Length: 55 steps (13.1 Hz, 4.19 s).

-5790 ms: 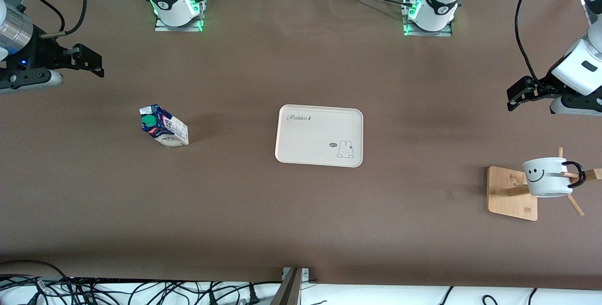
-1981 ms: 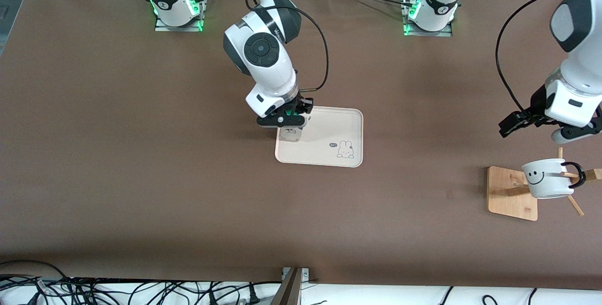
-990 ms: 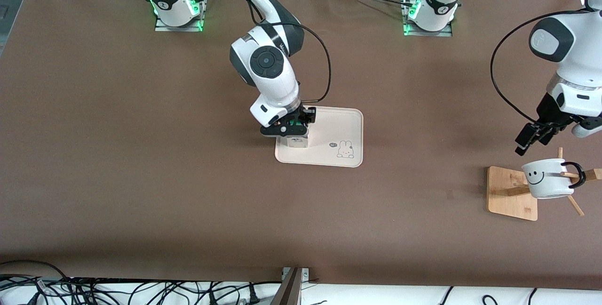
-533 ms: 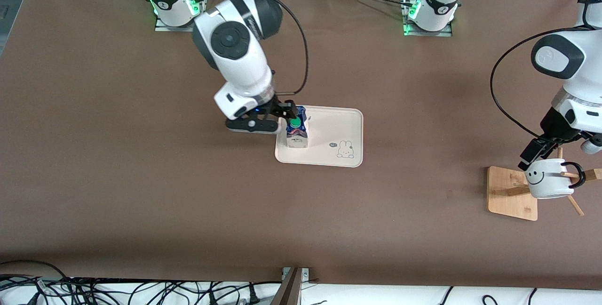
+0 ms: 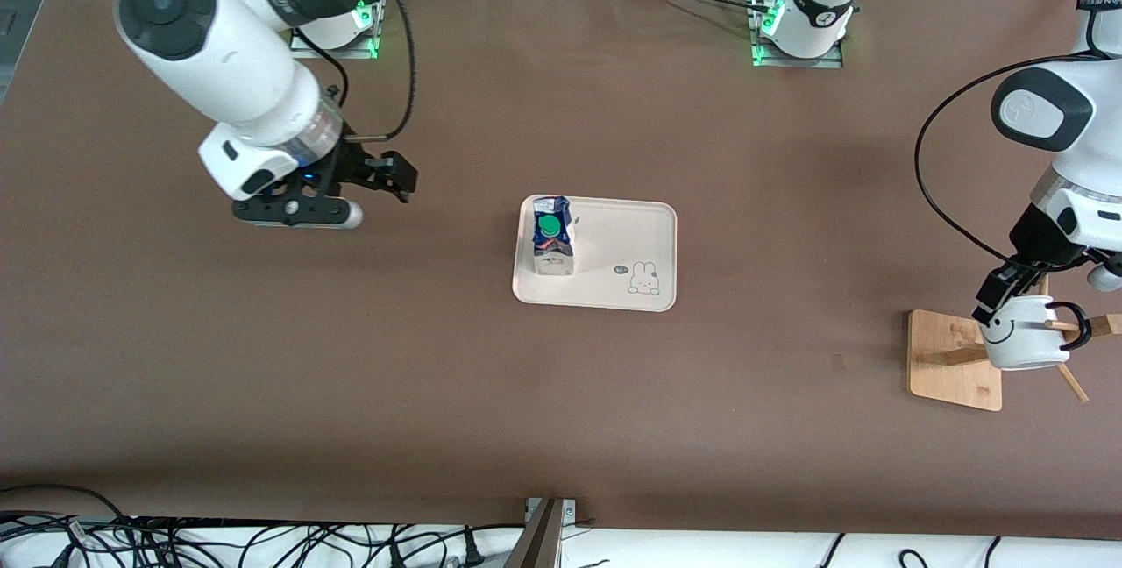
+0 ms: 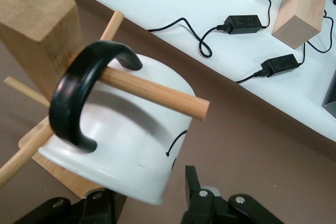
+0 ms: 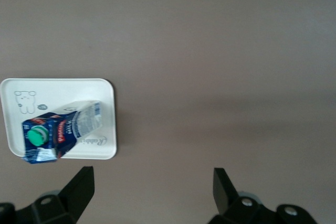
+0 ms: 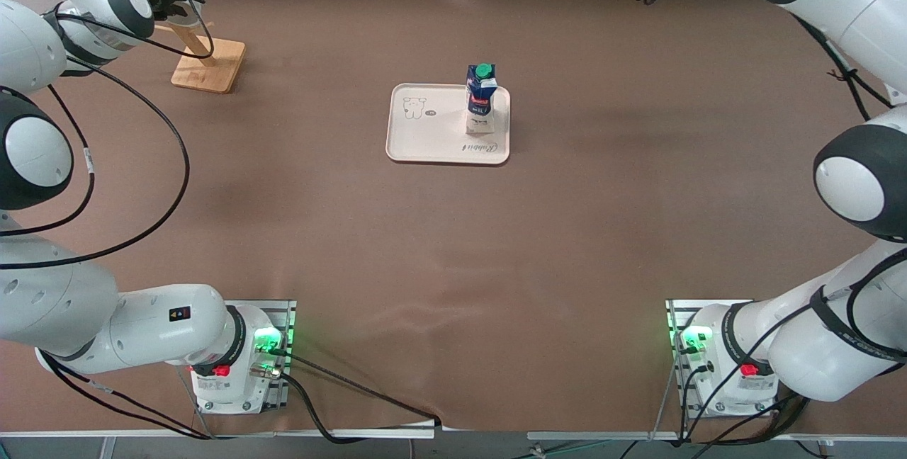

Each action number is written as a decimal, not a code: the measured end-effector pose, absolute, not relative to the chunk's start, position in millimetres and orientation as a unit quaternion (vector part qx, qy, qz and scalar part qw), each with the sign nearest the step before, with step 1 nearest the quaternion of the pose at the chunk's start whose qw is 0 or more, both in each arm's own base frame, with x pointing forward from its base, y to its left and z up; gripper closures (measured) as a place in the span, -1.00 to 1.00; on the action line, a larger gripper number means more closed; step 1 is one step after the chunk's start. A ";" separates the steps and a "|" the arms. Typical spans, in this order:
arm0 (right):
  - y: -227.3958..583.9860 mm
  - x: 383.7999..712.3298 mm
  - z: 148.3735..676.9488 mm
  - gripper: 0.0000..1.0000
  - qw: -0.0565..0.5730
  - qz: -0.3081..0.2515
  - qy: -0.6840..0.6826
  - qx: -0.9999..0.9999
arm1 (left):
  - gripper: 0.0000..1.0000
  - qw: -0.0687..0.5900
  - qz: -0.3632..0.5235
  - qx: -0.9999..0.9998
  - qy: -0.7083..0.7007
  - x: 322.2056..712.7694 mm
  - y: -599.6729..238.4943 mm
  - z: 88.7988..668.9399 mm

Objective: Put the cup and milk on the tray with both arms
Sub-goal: 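Release the carton on the tray and withdraw the right gripper, then grasp the white mug rim with the left gripper and lift it off the stand, then carry the mug with the left gripper and lower it onto the tray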

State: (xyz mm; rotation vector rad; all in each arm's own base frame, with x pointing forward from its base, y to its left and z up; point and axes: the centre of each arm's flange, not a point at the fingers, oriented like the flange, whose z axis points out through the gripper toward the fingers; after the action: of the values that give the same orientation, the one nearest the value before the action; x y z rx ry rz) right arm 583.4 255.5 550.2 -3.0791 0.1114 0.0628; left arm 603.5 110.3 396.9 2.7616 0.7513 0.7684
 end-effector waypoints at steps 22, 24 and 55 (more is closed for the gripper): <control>43.3 518.7 595.9 -1.00 0.002 0.037 -0.048 -0.998 | 0.80 0.112 0.247 0.937 0.221 615.1 73.3 421.6; 41.7 519.7 595.4 -1.00 0.003 0.036 -0.048 -0.998 | 0.80 0.120 0.236 0.942 0.205 612.2 56.3 433.0; 44.4 528.8 611.3 -1.00 0.003 0.004 -0.049 -0.999 | 0.80 0.034 -0.265 0.962 -0.065 544.4 -205.5 453.5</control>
State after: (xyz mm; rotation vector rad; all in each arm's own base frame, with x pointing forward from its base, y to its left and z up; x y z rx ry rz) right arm 528.8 44.4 611.3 -3.1317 -0.1546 0.0118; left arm 544.4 -205.5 453.5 2.9578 -0.1995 -0.8139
